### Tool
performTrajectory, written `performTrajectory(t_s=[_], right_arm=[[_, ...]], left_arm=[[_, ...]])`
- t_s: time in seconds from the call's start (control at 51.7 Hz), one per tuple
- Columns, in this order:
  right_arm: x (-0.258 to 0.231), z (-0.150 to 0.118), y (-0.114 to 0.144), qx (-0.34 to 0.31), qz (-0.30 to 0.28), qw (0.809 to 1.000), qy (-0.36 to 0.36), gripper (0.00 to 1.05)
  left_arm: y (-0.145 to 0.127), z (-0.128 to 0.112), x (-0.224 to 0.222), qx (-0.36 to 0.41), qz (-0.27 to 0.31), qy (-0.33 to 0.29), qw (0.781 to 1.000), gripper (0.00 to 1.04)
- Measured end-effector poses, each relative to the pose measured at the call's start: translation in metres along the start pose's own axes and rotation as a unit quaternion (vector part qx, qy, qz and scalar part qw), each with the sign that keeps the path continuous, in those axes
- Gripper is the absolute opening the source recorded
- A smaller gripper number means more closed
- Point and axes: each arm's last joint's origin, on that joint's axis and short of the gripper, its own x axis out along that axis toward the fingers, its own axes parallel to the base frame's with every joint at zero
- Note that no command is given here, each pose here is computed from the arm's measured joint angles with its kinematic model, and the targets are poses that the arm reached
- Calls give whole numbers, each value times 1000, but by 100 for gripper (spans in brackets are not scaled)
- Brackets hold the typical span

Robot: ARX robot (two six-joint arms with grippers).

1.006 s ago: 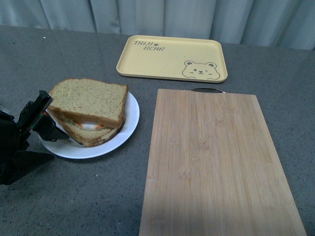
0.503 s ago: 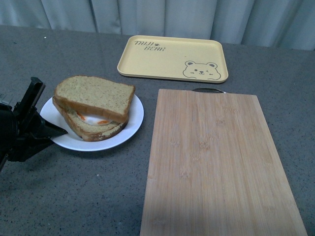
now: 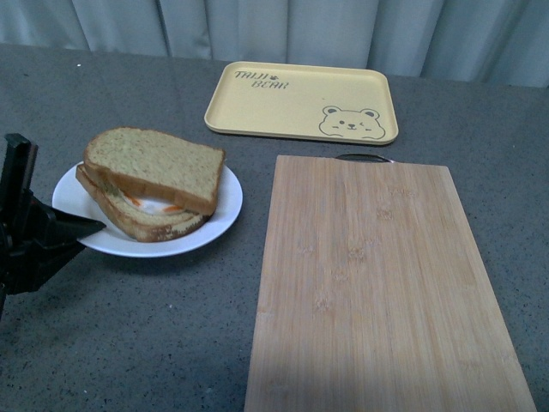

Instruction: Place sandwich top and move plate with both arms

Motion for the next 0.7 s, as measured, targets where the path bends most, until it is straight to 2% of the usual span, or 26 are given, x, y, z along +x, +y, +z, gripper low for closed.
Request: performTrajectory(t_s=[0.193, 0.522, 0.696], right_arm=[[0, 0, 0, 0, 0, 1000, 0, 95], [0, 0, 0, 0, 0, 1000, 0, 95], [0, 0, 0, 0, 0, 1000, 0, 95]], left_arm=[[-20, -2, 7, -2, -50, 7, 999, 4], [-75, -11, 71, 12, -52, 44, 998, 4], [-111, -8, 128, 23, -18, 68, 997, 4]])
